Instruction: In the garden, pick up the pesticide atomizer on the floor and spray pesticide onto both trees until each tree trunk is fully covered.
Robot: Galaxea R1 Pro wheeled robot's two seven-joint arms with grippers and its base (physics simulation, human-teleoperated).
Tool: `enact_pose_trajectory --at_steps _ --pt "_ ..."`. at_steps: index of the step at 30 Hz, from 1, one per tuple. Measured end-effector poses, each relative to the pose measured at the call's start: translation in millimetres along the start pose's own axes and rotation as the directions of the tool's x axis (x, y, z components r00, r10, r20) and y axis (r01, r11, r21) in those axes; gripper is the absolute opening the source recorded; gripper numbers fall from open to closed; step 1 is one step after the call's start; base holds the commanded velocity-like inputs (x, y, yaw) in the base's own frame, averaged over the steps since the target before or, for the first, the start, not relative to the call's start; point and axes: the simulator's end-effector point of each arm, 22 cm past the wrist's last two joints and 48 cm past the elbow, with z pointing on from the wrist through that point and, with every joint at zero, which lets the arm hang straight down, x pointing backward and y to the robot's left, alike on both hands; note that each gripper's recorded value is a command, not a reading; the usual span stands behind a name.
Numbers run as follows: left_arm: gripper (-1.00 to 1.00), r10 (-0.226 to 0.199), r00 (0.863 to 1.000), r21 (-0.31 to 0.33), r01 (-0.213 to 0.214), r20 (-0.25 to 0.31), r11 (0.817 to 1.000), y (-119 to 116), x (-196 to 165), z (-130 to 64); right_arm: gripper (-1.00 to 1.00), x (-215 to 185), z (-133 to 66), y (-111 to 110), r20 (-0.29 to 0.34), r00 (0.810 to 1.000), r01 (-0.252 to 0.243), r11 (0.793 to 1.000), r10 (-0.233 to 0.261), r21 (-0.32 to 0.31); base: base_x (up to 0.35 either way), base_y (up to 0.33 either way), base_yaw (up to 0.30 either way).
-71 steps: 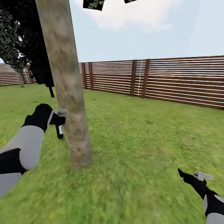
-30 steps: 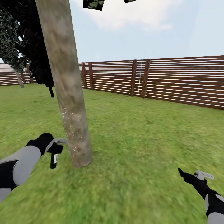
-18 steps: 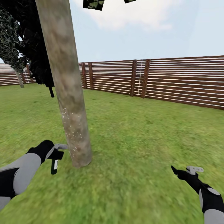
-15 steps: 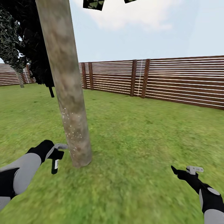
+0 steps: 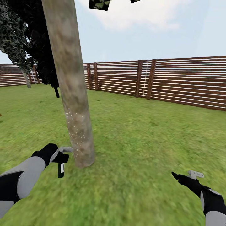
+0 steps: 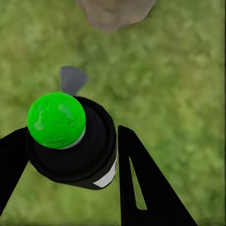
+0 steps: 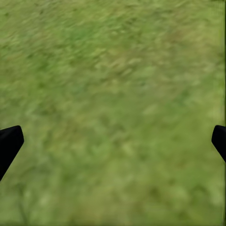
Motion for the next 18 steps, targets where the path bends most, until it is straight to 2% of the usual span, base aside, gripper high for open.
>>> enact_pose_trajectory --at_steps 2,7,18 --pt "-1.00 0.002 1.000 0.002 -0.002 -0.008 1.000 -1.2 9.0 5.1 1.00 -0.3 0.2 0.7 0.003 1.000 0.002 1.000 -0.002 -0.001 0.000 -0.294 0.003" --pt "-1.00 0.017 0.999 0.006 -0.018 0.032 1.000 -4.6 7.0 10.0 1.00 -0.2 -0.1 -0.1 0.001 1.000 0.000 1.000 0.000 0.000 0.000 -0.305 0.028" --pt "-1.00 0.018 0.999 0.008 -0.018 0.029 1.000 -6.2 8.7 10.9 1.00 0.9 -0.1 0.1 -0.004 1.000 -0.003 1.000 0.003 -0.001 0.000 -0.330 0.236"
